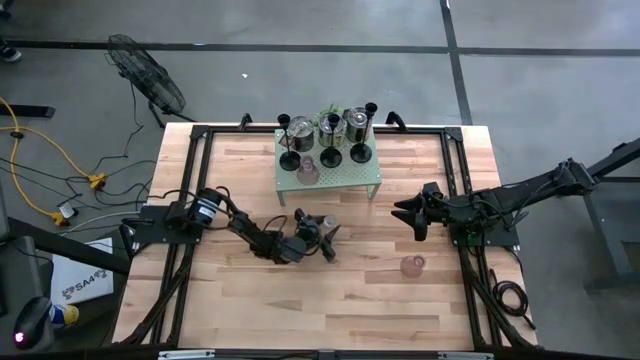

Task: Pick & Place candle stick holders
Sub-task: Put the transparent candle holder on the shelf

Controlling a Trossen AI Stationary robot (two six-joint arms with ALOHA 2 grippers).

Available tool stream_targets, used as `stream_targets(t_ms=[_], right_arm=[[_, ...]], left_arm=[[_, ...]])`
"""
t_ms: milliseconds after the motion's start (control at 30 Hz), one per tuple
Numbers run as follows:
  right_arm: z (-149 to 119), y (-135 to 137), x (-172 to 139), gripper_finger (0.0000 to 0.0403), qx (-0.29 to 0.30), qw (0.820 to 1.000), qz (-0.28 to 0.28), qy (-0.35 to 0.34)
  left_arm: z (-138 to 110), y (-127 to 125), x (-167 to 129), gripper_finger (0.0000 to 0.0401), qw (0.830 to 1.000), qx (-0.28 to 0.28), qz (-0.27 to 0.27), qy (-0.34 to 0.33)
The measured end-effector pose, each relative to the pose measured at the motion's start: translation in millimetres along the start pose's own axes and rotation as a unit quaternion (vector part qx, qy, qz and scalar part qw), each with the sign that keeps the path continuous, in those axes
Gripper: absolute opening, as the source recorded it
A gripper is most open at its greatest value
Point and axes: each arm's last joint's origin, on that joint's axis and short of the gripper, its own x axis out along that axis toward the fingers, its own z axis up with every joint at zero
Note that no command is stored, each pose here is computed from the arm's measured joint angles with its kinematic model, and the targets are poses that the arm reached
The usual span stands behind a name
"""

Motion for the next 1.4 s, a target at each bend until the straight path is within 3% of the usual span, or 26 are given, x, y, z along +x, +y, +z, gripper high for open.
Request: stream_targets(t_ms=[333, 567, 667, 967, 1133, 1400], right_arm=[[0, 0, 0, 0.0178, 0.000, 1.000, 0.000, 0.000], [0, 0, 0, 0.0178, 0.000, 1.000, 0.000, 0.000], [0, 0, 0, 0.0178, 0.000, 1.000, 0.000, 0.000], [0, 0, 0, 0.0178, 0.000, 1.000, 0.000, 0.000], [0, 0, 0, 0.0178, 0.000, 1.000, 0.000, 0.000], [0, 0, 0, 0.0178, 0.000, 1.000, 0.000, 0.000]], left_arm=[[0, 0, 0, 0.0120, 1.000, 0.000, -0.007, 0.001], [1, -1, 0, 0.0123, 1.000, 0.003, -0.009, -0.002], [5, -8, 0, 0.0125, 0.999, 0.032, -0.017, -0.009], [44, -45, 3, 0.0122, 0.990, 0.116, -0.020, -0.075], [69, -59, 11, 0.0122, 0.982, 0.156, 0.052, -0.095], [117, -67, 34, 0.0122, 0.968, 0.143, 0.181, -0.100]])
